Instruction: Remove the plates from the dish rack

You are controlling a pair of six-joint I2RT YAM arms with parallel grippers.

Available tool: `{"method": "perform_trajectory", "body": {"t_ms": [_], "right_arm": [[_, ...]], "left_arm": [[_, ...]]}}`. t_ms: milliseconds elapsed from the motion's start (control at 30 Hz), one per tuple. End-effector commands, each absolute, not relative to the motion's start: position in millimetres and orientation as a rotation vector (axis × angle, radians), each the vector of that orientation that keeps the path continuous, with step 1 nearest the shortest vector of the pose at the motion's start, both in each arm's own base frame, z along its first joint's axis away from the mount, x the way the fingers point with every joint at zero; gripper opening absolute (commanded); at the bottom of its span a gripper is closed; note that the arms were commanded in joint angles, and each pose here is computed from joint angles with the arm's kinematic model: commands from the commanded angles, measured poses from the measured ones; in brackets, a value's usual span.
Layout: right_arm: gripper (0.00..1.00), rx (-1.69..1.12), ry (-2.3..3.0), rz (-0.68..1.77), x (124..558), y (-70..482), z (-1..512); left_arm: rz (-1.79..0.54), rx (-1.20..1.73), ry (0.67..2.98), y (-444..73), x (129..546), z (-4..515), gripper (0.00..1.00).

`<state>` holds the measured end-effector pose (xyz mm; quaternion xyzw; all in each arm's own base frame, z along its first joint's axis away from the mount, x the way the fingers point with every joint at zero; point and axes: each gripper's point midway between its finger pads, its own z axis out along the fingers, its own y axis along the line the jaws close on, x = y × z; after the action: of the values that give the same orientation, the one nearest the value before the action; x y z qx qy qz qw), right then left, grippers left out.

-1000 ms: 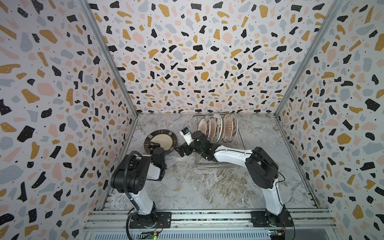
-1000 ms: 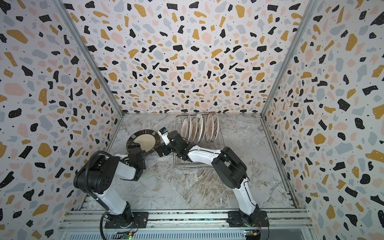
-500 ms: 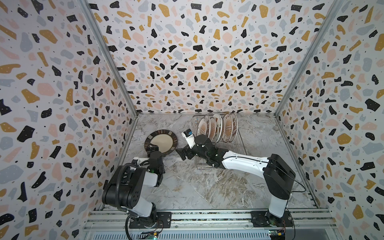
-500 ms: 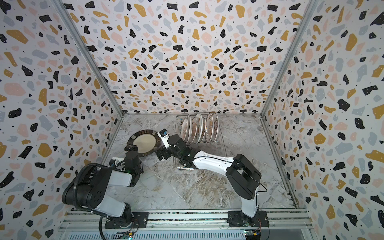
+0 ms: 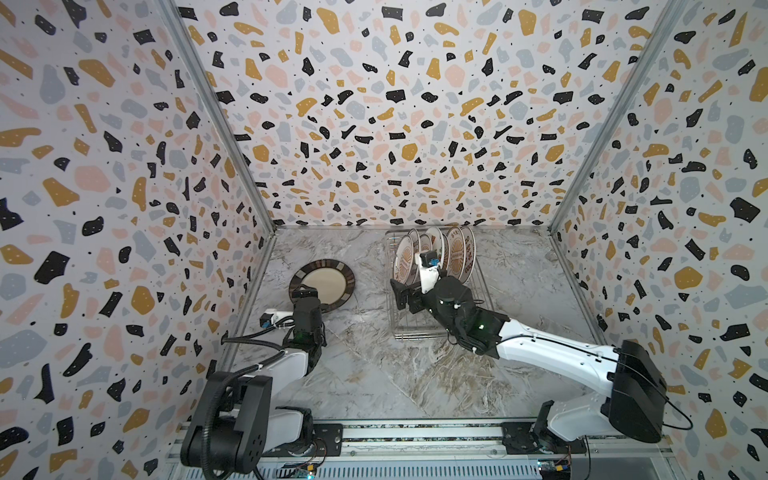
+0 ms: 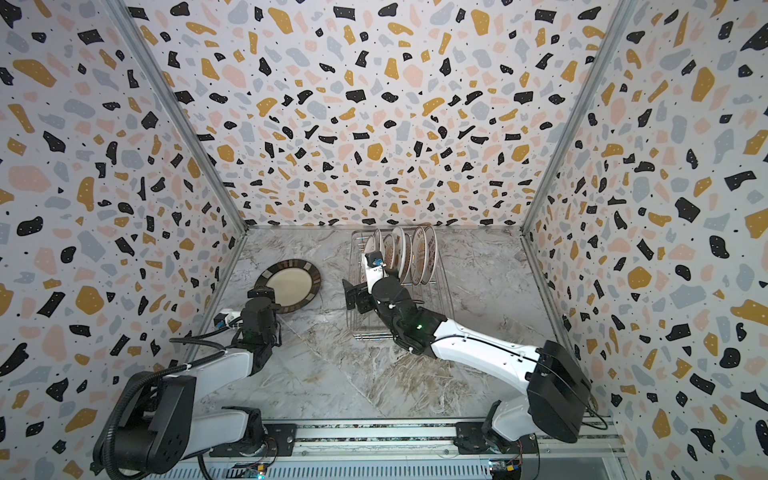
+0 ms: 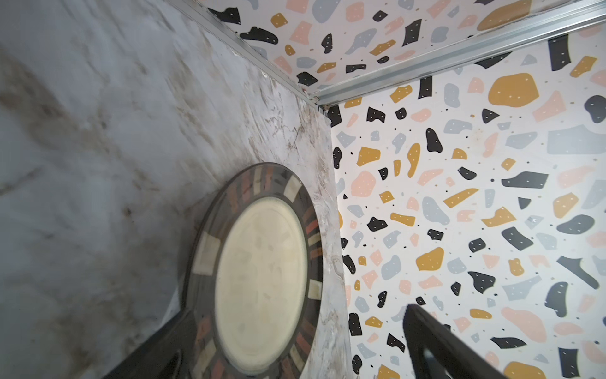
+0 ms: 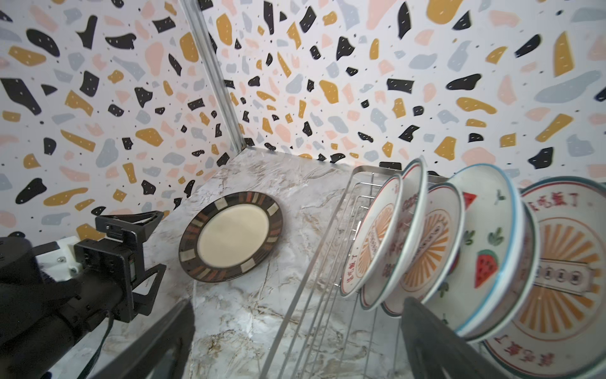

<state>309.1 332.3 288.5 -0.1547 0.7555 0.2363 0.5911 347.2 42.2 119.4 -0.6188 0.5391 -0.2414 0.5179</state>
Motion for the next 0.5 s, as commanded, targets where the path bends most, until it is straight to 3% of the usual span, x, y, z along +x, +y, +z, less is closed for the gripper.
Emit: {"method": "perform_trajectory", "body": {"t_ms": [0, 167, 367, 467], "right_arm": [[0.99, -0.252, 1.729, 0.569, 325, 297, 299], [0.99, -0.285, 1.671, 0.575, 334, 284, 305], [0.99, -0.133, 1.734, 0.505, 366, 262, 297], [0.99, -0.188, 1.771, 0.53, 377, 267, 294]], "left_arm": [[-0.588, -1.452, 1.346, 34, 342, 123, 1.0], [-0.666, -1.28, 1.39, 1, 347, 153, 1.0], [-0.758, -0.964, 1.494, -61, 357, 201, 1.0], [-0.836, -0.741, 1.544, -102, 360, 231, 1.0]]}}
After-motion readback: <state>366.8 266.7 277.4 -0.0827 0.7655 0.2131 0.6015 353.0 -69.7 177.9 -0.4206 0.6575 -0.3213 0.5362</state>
